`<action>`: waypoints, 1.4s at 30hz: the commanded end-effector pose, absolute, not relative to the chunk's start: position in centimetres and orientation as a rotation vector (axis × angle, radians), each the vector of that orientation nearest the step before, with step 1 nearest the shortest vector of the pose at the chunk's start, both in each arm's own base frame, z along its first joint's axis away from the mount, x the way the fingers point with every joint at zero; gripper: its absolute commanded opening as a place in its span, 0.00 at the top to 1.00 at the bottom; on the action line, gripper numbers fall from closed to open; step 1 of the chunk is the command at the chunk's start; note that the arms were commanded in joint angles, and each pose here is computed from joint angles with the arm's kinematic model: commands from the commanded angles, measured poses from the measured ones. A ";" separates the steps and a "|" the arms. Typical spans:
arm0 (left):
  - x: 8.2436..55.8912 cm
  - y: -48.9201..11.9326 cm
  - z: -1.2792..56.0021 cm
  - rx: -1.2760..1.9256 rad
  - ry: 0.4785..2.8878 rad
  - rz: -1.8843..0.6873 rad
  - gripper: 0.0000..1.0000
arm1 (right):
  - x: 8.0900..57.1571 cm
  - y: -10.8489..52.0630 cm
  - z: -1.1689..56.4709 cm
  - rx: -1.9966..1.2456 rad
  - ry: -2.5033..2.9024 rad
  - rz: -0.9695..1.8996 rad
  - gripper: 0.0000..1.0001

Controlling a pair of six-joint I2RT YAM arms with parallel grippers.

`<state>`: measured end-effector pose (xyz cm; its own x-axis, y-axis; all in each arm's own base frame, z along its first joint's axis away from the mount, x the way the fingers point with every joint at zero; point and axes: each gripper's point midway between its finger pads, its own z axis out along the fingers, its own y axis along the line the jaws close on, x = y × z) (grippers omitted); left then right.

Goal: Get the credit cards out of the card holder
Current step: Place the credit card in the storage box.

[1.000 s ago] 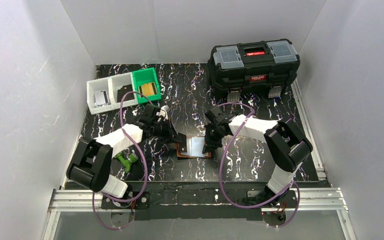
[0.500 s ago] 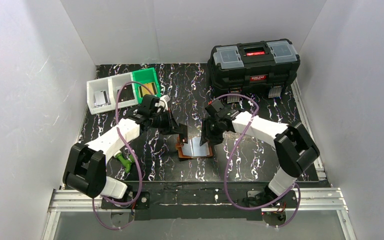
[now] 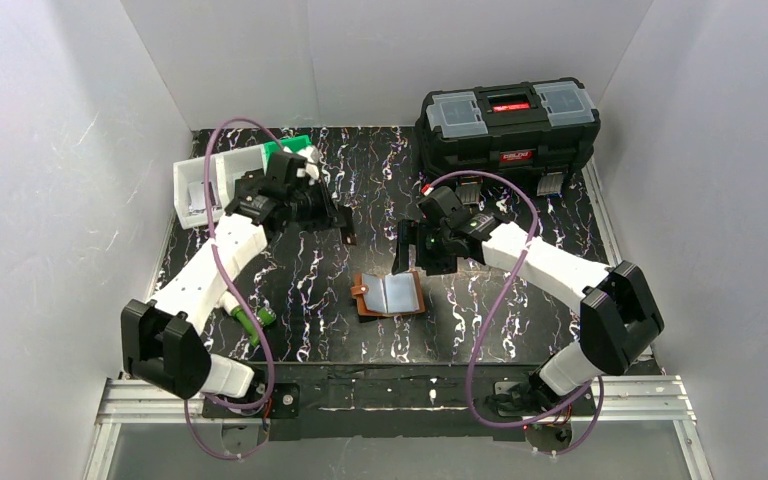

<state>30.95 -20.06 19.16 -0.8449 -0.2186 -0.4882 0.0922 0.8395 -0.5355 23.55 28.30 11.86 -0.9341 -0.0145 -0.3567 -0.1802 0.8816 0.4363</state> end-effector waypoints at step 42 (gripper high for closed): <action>54.0 6.1 16.6 -0.371 2.372 0.614 0.48 | 22.4 25.0 12.1 -0.161 2.668 0.559 0.03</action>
<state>54.04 5.97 12.58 -0.7871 -0.1017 -0.6084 -0.3946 0.8412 0.3698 22.19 24.68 11.59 -0.9170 -0.0291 -0.3977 -0.1787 0.9215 0.3447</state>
